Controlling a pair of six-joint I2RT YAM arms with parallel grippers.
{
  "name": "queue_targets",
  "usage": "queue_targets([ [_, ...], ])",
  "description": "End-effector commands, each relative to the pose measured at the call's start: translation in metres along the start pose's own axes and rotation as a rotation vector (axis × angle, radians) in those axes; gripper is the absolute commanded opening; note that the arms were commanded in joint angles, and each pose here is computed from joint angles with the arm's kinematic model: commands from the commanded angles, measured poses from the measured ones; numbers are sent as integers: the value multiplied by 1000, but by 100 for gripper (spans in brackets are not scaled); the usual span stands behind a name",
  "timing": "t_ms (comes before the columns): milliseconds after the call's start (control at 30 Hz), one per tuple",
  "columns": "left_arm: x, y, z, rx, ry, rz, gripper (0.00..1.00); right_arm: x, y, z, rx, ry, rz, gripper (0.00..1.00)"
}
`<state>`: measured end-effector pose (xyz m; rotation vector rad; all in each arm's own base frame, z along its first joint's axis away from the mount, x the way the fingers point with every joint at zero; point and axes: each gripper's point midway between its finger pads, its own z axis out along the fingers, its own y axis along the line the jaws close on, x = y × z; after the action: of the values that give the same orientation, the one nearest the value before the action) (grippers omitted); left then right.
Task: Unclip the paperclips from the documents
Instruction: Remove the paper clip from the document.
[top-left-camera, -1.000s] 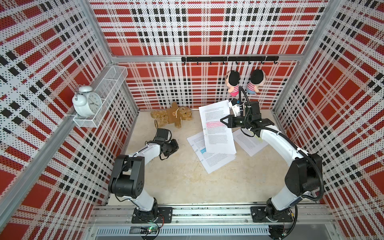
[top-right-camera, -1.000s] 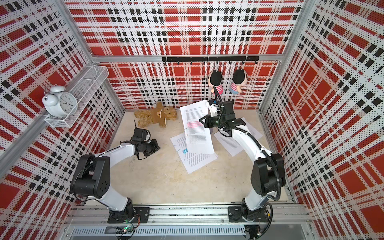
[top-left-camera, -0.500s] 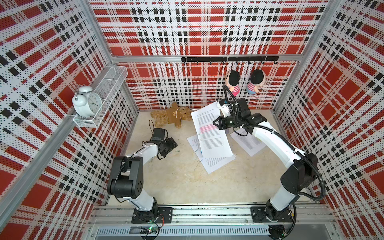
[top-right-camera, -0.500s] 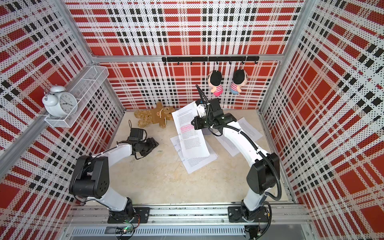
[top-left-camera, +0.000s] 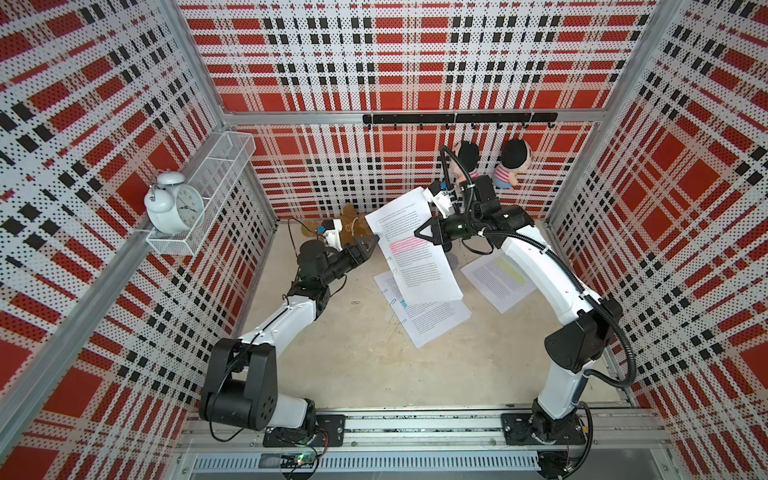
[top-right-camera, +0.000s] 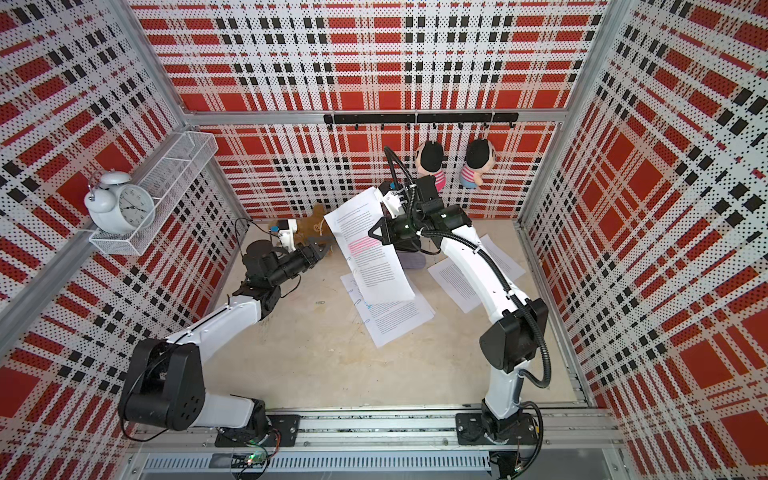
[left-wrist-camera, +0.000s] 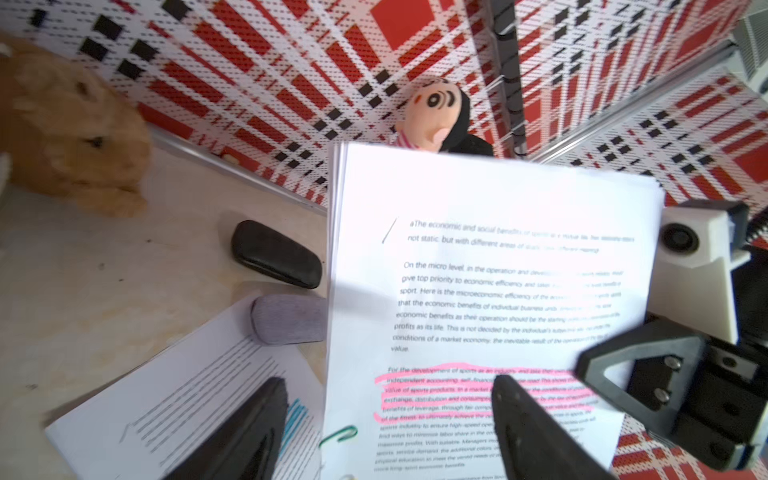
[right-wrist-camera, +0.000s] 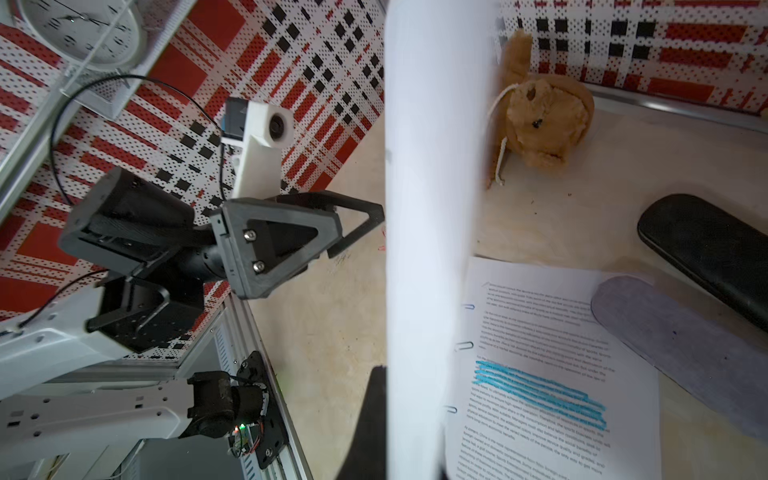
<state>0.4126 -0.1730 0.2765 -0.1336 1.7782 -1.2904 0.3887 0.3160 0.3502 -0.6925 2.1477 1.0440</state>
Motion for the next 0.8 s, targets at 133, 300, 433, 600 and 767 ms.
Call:
queue_targets([
  [133,-2,-32,2,206,1,18,85,-23,37,-19,-107,-53,-50,0],
  [300,-1,-47,8,311,35,21,86,-37,53,-32,-144,-99,-64,0],
  [433,6,-62,13,388,99,38,86,-43,61,-36,-170,-112,-75,0],
  [600,11,-65,9,424,125,26,78,-47,68,-39,-193,-124,-81,0],
  [767,5,-68,-5,454,105,16,50,-45,63,-37,-179,-115,-81,0],
])
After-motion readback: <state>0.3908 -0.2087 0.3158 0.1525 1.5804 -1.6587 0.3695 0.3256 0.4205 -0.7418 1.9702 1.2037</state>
